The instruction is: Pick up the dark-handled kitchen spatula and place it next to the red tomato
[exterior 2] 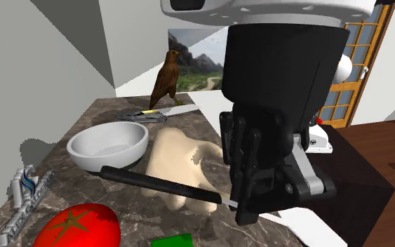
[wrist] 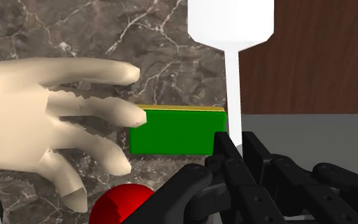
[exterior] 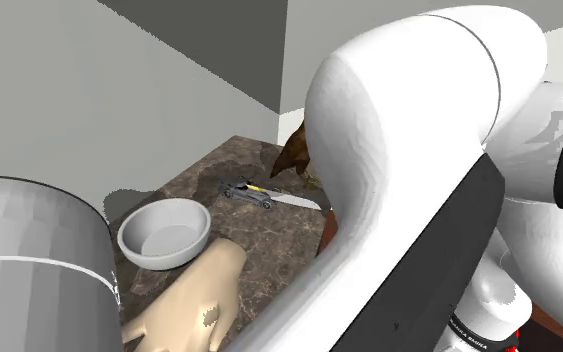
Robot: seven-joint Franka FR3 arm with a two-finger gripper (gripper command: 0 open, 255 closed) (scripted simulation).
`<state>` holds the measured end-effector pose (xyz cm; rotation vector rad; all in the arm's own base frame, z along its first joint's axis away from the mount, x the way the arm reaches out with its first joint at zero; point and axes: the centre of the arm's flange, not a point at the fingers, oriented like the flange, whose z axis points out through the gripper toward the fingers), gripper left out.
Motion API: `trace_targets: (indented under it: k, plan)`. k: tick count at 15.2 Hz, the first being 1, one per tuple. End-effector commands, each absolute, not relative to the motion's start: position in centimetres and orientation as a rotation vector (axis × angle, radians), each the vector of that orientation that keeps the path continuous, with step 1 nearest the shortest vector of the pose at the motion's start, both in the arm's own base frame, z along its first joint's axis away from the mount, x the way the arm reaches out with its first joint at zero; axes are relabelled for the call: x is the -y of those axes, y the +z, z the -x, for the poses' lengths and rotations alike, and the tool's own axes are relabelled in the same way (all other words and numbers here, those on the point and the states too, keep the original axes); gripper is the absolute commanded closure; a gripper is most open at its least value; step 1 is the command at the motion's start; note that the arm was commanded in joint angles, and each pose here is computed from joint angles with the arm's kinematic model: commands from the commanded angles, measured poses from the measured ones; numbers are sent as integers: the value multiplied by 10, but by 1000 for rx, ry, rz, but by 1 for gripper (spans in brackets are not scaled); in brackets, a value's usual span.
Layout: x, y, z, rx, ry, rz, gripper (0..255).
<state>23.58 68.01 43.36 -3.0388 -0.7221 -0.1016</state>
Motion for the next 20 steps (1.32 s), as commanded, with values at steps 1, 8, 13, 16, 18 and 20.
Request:
trace_targets:
  k: [1,8,13,16,18,20]
  plan:
    - [-693,429,-225,721,-101,3040,255]
    - [-693,392,-225,721,-101,3040,255]
    - [-693,365,-225,721,-101,3040,255]
    - [-693,350,-225,721,-101,3040,255]
    - [-693,339,-225,721,-101,3040,255]
    - [-693,328,-225,721,-101,3040,255]
